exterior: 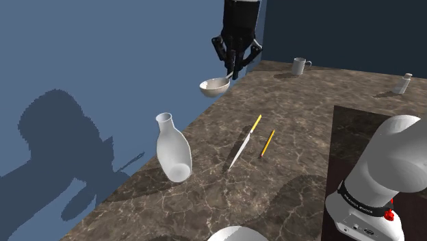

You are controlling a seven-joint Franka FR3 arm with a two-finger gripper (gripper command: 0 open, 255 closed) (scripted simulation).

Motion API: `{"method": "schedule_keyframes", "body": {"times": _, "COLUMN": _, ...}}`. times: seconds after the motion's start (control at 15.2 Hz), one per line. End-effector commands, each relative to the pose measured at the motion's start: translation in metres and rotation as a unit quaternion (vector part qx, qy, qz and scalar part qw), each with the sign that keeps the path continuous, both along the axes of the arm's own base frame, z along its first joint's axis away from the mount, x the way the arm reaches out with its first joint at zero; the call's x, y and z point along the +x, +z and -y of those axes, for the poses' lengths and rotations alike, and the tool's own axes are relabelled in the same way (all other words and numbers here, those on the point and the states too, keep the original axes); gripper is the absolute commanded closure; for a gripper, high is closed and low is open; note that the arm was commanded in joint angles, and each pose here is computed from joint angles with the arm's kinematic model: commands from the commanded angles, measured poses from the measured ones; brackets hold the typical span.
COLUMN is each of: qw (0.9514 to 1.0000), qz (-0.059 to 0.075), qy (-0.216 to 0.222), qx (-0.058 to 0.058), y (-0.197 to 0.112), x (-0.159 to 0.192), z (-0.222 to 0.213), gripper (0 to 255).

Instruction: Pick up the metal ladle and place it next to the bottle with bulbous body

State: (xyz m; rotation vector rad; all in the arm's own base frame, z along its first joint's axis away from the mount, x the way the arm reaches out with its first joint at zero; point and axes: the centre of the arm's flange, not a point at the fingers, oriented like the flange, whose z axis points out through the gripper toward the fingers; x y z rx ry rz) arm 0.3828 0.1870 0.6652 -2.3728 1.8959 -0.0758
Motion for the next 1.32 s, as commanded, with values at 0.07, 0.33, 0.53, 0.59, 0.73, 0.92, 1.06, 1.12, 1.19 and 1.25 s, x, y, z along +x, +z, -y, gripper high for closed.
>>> {"method": "schedule_keyframes", "body": {"times": 0.07, "qw": 1.0000, "qz": 0.000, "qy": -0.001, "qx": 0.000, "y": -0.002, "x": -0.013, "z": -0.037, "gripper": 255}}
{"method": "schedule_keyframes", "body": {"times": 0.33, "qw": 1.0000, "qz": 0.000, "qy": -0.001, "qx": 0.000, "y": -0.002, "x": -0.031, "z": -0.086, "gripper": 255}}
{"method": "schedule_keyframes", "body": {"times": 0.53, "qw": 1.0000, "qz": 0.000, "qy": -0.001, "qx": 0.000, "y": -0.002, "x": -0.044, "z": -0.124, "gripper": 255}}
{"method": "schedule_keyframes", "body": {"times": 0.59, "qw": 1.0000, "qz": 0.000, "qy": -0.001, "qx": 0.000, "y": -0.002, "x": -0.049, "z": -0.136, "gripper": 255}}
{"method": "schedule_keyframes", "body": {"times": 0.73, "qw": 1.0000, "qz": 0.000, "qy": -0.001, "qx": 0.000, "y": -0.002, "x": -0.058, "z": -0.161, "gripper": 255}}
{"method": "schedule_keyframes", "body": {"times": 0.92, "qw": 1.0000, "qz": 0.000, "qy": -0.001, "qx": 0.000, "y": -0.002, "x": -0.071, "z": -0.198, "gripper": 255}}
{"method": "schedule_keyframes", "body": {"times": 1.06, "qw": 1.0000, "qz": 0.000, "qy": -0.001, "qx": 0.000, "y": -0.002, "x": -0.080, "z": -0.224, "gripper": 255}}
{"method": "schedule_keyframes", "body": {"times": 1.12, "qw": 1.0000, "qz": 0.000, "qy": -0.001, "qx": 0.000, "y": -0.007, "x": -0.080, "z": -0.224, "gripper": 255}}
{"method": "schedule_keyframes", "body": {"times": 1.19, "qw": 1.0000, "qz": 0.000, "qy": -0.001, "qx": 0.000, "y": -0.013, "x": -0.080, "z": -0.224, "gripper": 255}}
{"method": "schedule_keyframes", "body": {"times": 1.25, "qw": 1.0000, "qz": 0.000, "qy": -0.001, "qx": 0.000, "y": -0.018, "x": -0.080, "z": -0.224, "gripper": 255}}
